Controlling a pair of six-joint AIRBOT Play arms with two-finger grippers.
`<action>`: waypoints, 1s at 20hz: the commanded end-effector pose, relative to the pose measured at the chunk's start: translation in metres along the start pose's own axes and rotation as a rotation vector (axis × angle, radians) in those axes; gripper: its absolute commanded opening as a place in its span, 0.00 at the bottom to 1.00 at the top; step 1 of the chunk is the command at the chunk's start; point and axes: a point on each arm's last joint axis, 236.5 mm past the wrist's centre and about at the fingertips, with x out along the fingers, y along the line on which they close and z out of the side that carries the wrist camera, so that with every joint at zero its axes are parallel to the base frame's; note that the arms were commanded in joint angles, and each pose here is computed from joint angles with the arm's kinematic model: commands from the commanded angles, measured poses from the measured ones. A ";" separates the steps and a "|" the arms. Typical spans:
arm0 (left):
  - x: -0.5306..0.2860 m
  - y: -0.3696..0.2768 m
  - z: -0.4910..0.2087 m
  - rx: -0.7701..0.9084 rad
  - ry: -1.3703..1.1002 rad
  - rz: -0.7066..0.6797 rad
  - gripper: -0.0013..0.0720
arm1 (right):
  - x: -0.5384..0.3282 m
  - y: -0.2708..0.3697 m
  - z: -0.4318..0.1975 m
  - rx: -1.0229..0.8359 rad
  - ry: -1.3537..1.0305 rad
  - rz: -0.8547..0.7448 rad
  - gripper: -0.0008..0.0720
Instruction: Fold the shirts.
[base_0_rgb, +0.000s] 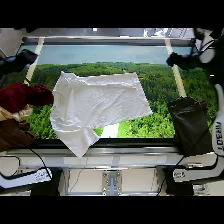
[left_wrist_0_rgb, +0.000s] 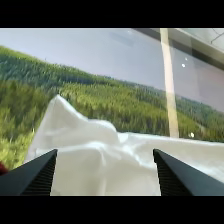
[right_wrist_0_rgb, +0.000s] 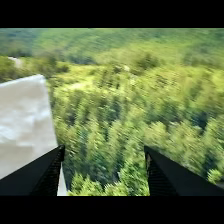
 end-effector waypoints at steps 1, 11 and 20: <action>-0.079 0.029 -0.083 -0.154 0.140 0.061 0.96 | -0.057 -0.049 -0.054 0.029 0.141 -0.079 0.76; -0.080 0.077 -0.334 -0.723 0.491 0.170 0.83 | -0.045 -0.012 -0.166 0.245 0.103 0.070 0.76; -0.019 0.076 -0.352 -0.741 0.514 0.120 0.81 | -0.060 0.008 -0.148 0.281 0.040 0.146 0.76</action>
